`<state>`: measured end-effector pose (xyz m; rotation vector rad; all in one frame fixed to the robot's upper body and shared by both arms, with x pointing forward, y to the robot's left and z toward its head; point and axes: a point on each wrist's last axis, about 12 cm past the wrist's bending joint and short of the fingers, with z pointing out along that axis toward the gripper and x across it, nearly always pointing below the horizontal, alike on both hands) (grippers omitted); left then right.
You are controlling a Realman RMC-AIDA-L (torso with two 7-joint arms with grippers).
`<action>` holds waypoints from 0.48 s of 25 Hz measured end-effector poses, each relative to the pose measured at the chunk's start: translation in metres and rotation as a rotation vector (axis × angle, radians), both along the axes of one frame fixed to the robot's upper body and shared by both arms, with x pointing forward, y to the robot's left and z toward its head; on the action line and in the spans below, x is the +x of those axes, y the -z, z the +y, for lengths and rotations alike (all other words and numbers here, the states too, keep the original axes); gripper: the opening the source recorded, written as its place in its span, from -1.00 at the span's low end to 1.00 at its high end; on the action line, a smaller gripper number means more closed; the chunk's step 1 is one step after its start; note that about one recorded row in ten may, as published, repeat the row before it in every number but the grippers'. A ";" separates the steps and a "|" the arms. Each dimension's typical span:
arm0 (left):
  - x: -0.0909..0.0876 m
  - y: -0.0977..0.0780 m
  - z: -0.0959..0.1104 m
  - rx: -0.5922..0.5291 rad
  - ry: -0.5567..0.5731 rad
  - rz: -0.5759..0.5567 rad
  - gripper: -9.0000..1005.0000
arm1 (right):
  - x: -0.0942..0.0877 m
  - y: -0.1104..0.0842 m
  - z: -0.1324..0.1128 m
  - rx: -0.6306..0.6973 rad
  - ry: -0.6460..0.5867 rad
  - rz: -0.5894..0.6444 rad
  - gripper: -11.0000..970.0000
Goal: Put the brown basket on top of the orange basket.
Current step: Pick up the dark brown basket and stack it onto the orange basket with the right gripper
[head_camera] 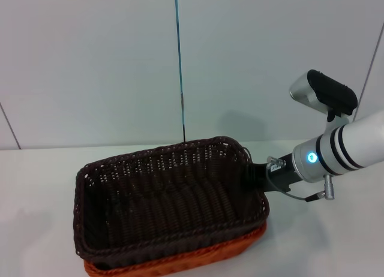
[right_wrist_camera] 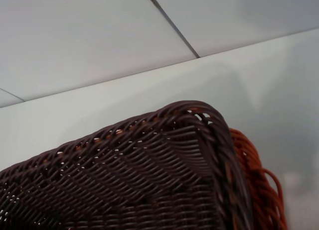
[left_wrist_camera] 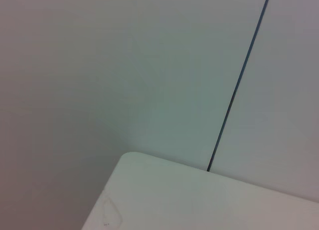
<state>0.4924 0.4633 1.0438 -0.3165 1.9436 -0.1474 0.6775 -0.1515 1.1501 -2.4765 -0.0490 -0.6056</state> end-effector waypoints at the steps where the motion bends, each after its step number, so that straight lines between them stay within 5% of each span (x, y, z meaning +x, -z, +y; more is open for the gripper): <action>1: 0.000 0.000 0.000 0.000 0.000 0.000 0.69 | 0.000 0.000 0.000 0.000 -0.002 0.002 -0.40; 12: -0.001 0.000 0.000 -0.001 -0.002 0.001 0.69 | -0.001 -0.004 0.001 0.013 -0.011 0.005 -0.14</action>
